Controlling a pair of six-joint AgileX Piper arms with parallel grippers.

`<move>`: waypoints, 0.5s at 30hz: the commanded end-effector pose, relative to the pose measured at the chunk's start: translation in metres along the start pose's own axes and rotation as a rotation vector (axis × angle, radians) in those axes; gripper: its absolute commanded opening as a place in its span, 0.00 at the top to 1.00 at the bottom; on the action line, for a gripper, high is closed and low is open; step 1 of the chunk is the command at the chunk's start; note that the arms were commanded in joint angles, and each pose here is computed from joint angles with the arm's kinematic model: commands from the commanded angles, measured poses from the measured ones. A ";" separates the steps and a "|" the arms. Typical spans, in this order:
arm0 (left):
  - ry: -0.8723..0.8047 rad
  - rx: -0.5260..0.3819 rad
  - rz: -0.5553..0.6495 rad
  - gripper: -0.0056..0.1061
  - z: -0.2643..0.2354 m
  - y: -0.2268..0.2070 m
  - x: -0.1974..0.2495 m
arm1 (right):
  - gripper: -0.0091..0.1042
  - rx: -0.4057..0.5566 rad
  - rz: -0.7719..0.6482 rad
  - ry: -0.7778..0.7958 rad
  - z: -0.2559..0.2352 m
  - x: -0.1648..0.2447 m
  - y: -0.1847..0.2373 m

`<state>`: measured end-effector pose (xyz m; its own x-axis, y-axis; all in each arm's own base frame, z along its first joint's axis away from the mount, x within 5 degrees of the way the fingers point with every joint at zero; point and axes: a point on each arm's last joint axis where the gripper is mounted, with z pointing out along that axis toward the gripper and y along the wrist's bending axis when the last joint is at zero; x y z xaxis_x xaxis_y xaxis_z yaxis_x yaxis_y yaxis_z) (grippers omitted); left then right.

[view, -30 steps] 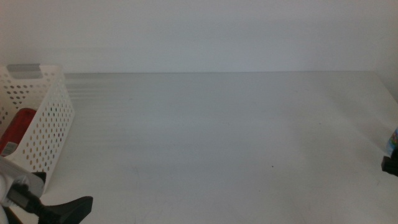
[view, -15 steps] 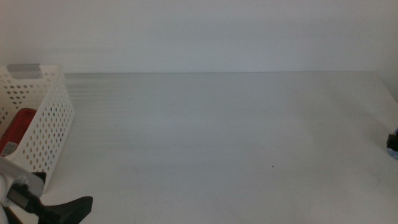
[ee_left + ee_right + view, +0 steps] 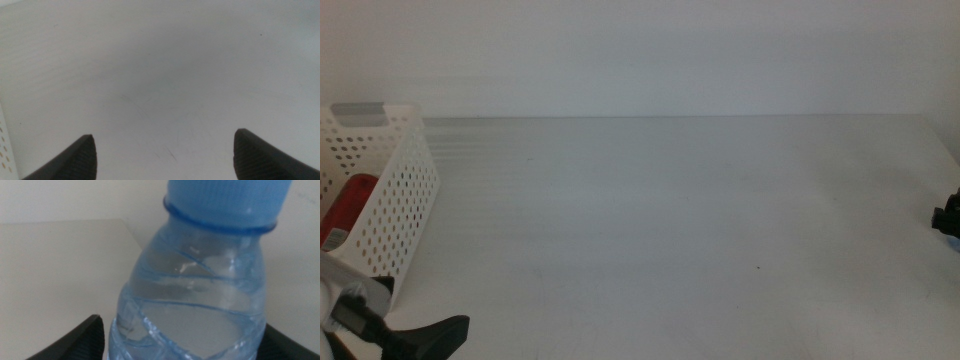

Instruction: Use arms to grab the bottles and put them into the dustbin to the left of the table.

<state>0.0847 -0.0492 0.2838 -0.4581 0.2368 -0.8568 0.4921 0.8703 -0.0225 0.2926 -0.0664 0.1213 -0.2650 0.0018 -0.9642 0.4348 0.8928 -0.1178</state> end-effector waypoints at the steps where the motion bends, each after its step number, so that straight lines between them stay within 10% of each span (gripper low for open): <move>1: -0.094 0.008 -0.012 0.14 -0.005 -0.001 -0.015 | 0.22 0.010 0.006 -0.124 0.001 -0.021 -0.002; 9: -0.094 0.008 -0.012 0.14 -0.005 -0.001 -0.015 | 0.91 -0.032 0.004 -0.140 0.000 -0.023 0.003; 15: -0.094 0.008 -0.012 0.14 -0.005 -0.001 -0.015 | 0.92 -0.417 -0.066 -0.296 -0.024 -0.060 0.052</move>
<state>0.0847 -0.0492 0.2838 -0.4581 0.2368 -0.8568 0.4921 0.8703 -0.0225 0.3022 -0.0306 0.1329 -0.2514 -0.0667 -0.9656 0.1630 0.9805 -0.1101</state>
